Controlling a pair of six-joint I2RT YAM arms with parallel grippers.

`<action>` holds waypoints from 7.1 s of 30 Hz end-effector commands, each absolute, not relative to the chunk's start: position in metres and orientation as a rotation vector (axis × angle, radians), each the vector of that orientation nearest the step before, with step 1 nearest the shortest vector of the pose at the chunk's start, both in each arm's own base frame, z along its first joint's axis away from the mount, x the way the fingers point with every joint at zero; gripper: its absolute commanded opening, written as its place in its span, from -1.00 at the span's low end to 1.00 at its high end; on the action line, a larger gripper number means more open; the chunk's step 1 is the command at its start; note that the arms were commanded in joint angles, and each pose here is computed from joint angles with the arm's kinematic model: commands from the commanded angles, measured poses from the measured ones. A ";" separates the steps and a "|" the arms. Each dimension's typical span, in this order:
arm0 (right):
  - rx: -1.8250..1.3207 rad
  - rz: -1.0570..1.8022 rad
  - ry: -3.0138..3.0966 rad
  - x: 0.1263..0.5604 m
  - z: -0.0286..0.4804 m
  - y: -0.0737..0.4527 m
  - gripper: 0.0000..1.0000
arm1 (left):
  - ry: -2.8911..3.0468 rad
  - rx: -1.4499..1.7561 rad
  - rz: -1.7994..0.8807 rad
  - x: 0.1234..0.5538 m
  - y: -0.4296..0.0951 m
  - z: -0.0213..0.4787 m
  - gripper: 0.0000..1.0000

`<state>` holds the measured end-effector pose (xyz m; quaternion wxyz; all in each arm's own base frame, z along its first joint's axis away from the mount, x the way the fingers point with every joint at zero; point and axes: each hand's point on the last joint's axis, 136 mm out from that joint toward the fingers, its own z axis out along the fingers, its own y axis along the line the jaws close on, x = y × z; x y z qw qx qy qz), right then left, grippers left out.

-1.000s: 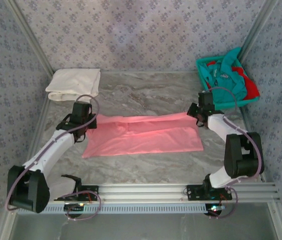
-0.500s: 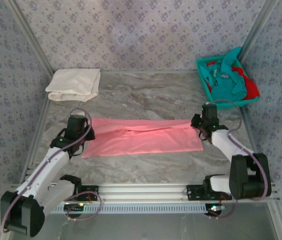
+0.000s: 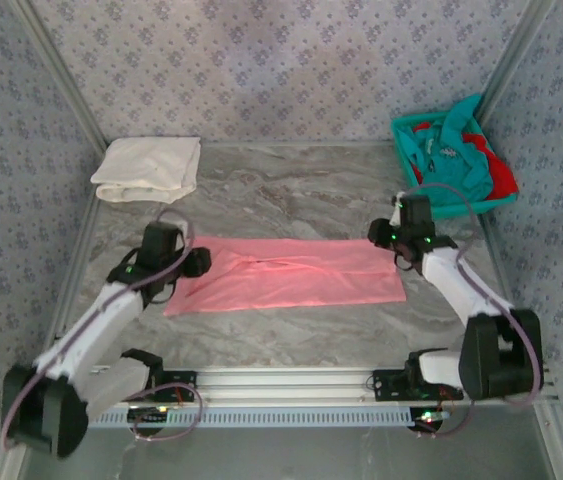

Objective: Fold and stack the t-shirts

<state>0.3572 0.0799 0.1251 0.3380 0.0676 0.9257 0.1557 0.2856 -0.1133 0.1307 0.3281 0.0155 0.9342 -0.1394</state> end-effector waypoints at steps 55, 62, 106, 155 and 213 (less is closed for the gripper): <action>0.029 0.353 2.621 0.367 0.075 0.120 -0.35 | 2.697 0.268 -0.224 0.309 -0.152 0.089 -1.00; 0.029 0.378 2.624 0.371 0.076 0.124 -0.35 | 2.728 0.237 -0.233 0.326 -0.145 0.068 -0.13; 0.126 0.367 2.654 0.371 0.064 0.111 -0.31 | 2.718 0.324 -0.079 0.275 -0.141 0.083 -0.62; 0.133 0.361 2.658 0.373 0.066 0.106 -0.30 | 2.796 0.267 -0.171 0.275 -0.151 0.049 -0.28; 0.151 0.399 2.663 0.373 0.062 0.107 -0.28 | 2.715 0.281 -0.399 0.270 -0.173 0.065 -0.44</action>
